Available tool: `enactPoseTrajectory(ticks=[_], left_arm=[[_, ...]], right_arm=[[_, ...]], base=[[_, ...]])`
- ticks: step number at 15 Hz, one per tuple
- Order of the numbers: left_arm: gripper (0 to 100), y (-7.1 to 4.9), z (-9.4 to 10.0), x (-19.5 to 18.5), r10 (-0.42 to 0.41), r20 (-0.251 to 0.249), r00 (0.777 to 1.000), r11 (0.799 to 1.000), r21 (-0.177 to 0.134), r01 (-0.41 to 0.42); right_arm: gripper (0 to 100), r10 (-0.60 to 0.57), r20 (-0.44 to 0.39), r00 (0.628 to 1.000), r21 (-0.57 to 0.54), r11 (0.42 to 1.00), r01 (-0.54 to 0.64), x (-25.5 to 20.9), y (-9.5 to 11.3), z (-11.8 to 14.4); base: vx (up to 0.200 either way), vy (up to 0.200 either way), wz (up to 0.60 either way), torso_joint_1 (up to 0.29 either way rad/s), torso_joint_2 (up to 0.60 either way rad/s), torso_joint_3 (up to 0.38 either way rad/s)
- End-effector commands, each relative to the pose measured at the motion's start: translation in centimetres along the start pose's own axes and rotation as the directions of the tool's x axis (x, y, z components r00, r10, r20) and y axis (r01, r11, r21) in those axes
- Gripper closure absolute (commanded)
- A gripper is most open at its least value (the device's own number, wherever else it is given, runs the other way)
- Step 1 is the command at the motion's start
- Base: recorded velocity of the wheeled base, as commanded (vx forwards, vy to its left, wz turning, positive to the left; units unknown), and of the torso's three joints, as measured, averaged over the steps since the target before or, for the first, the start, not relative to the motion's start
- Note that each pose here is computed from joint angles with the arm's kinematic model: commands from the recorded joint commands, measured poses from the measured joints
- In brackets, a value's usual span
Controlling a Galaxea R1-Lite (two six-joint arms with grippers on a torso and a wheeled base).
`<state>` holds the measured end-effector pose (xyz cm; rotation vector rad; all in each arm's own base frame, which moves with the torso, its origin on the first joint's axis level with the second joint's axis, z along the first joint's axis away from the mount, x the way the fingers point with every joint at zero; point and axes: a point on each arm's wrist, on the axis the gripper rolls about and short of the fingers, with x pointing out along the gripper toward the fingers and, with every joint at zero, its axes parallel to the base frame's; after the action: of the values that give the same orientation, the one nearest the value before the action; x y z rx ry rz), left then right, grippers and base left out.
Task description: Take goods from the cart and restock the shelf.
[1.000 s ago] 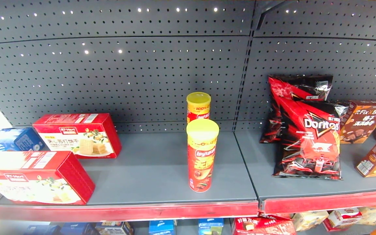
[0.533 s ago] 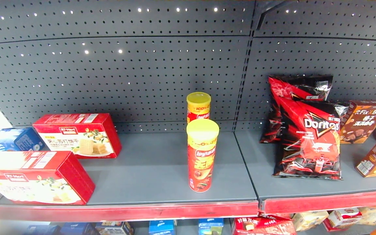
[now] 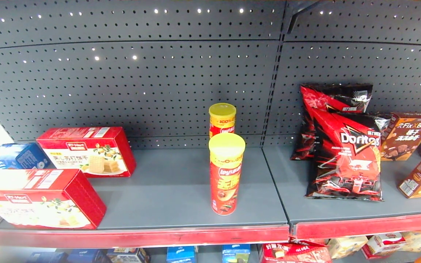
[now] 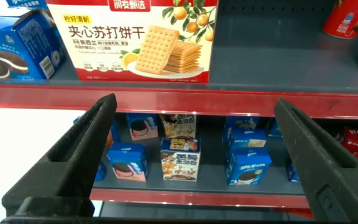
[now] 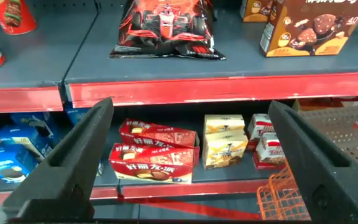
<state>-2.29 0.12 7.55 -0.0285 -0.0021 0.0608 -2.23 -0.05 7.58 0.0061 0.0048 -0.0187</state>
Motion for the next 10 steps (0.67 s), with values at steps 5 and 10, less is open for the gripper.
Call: enactPoseTrajectory(ticks=[5, 10], left_arm=[[0, 0.00, 0.00, 0.01, 0.001, -0.001, 1.000, 1.000, -0.001, -0.001], [0, 0.00, 0.00, 0.01, 0.001, -0.001, 1.000, 1.000, -0.001, -0.001]], right_arm=[[0, 0.000, -0.001, 1.000, 0.000, 1.000, 0.000, 0.00, 0.00, -0.02], [0, 0.000, -0.001, 1.000, 0.000, 1.000, 0.000, 0.00, 0.00, -0.02]], base=[[0.000, 0.000, 0.00, 0.000, 0.00, 0.000], [0.000, 0.000, 0.00, 0.000, 0.00, 0.000]])
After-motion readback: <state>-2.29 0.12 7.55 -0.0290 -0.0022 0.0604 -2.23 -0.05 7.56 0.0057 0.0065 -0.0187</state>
